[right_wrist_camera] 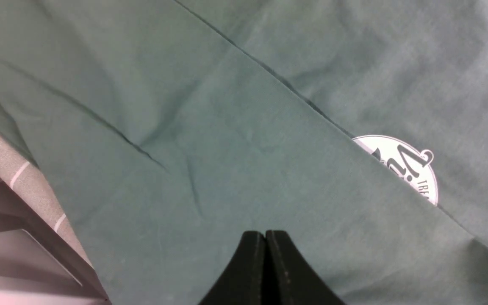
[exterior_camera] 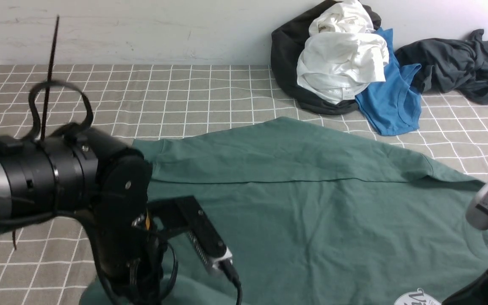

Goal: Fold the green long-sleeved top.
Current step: Use the left arm to drag and place the cuff at the centered position on the left edge of the fabric, then use the left arm to clamp the cuff farthest from it, then use the left arm to drag and drop the cuff onto the cuff closest to the left arm, then use both arms simultaneously to clamp the lower edge of the clothing fabric

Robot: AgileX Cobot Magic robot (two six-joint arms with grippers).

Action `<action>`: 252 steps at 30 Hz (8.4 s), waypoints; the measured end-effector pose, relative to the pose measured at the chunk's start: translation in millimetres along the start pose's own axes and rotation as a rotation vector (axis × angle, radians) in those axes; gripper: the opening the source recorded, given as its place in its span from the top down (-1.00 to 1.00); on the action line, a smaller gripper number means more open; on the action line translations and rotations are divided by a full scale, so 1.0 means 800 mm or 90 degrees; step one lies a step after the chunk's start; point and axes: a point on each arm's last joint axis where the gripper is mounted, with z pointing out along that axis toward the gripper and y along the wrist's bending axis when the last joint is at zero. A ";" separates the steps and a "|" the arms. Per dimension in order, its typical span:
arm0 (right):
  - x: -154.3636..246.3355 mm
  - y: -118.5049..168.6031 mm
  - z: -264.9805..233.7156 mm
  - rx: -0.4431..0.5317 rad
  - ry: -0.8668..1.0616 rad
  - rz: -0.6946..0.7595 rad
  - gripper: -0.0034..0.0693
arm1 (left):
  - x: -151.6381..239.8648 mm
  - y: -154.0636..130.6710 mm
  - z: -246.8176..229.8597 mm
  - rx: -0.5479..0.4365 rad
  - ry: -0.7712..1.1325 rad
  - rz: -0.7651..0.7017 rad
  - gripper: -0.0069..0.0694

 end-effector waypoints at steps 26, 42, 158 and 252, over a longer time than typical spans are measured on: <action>-0.070 -0.033 0.012 0.074 -0.037 -0.032 0.94 | -0.074 0.190 0.004 -0.120 -0.127 -0.250 -0.34; -0.104 -0.051 0.050 0.057 0.023 -0.024 0.94 | -0.050 0.291 0.082 -0.049 -0.151 -0.485 -0.44; -0.032 0.064 0.133 -0.018 0.143 -0.459 0.83 | 0.108 -0.130 0.067 0.058 0.006 0.148 -0.51; -0.041 0.040 0.122 -0.010 0.130 -0.368 0.83 | 0.057 -0.157 0.051 -0.022 0.109 0.141 0.83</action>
